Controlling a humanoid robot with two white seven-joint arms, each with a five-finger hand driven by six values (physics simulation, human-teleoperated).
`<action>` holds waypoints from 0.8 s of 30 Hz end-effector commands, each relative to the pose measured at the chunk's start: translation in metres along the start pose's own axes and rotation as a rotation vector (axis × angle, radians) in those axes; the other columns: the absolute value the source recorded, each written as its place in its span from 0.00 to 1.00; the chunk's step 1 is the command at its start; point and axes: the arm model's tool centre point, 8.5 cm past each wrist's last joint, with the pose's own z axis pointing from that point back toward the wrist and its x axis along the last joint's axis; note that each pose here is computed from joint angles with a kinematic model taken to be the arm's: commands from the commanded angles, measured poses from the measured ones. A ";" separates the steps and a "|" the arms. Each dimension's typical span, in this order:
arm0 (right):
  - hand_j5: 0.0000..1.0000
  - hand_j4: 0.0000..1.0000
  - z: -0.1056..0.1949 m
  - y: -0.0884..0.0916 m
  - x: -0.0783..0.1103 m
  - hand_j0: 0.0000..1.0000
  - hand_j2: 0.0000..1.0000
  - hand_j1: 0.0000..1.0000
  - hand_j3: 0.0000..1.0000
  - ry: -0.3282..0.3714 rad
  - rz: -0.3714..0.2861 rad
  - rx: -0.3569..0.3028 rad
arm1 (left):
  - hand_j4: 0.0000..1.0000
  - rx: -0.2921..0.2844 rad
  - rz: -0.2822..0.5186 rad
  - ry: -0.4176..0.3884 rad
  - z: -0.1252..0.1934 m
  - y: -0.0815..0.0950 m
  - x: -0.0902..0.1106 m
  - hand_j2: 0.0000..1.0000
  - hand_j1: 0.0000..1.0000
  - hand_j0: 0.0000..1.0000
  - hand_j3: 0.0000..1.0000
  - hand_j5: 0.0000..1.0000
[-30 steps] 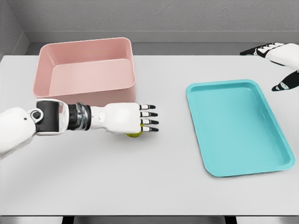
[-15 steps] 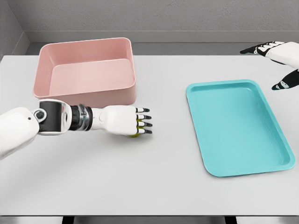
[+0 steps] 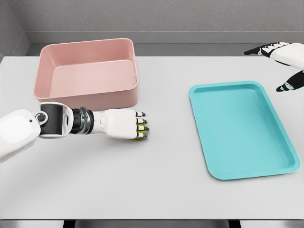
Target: Put the tennis from the blue tray into the pink basket with both arms
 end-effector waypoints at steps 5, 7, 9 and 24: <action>1.00 1.00 0.000 0.000 0.000 1.00 1.00 1.00 1.00 0.000 -0.001 0.000 | 0.40 0.000 0.002 0.003 0.001 0.000 -0.001 0.40 0.40 0.40 0.40 0.40; 1.00 1.00 0.000 0.000 0.000 1.00 1.00 1.00 1.00 0.000 -0.001 0.000 | 0.32 -0.001 0.000 0.003 0.001 0.000 -0.001 0.32 0.32 0.32 0.32 0.32; 1.00 1.00 0.000 0.000 0.000 1.00 1.00 1.00 1.00 0.000 -0.001 0.000 | 0.28 0.000 0.002 0.005 0.002 0.000 -0.001 0.28 0.28 0.28 0.28 0.28; 1.00 1.00 0.000 0.000 0.000 1.00 1.00 1.00 1.00 0.000 -0.001 0.000 | 0.25 0.231 0.295 -0.020 0.027 0.022 -0.016 0.25 0.25 0.25 0.25 0.25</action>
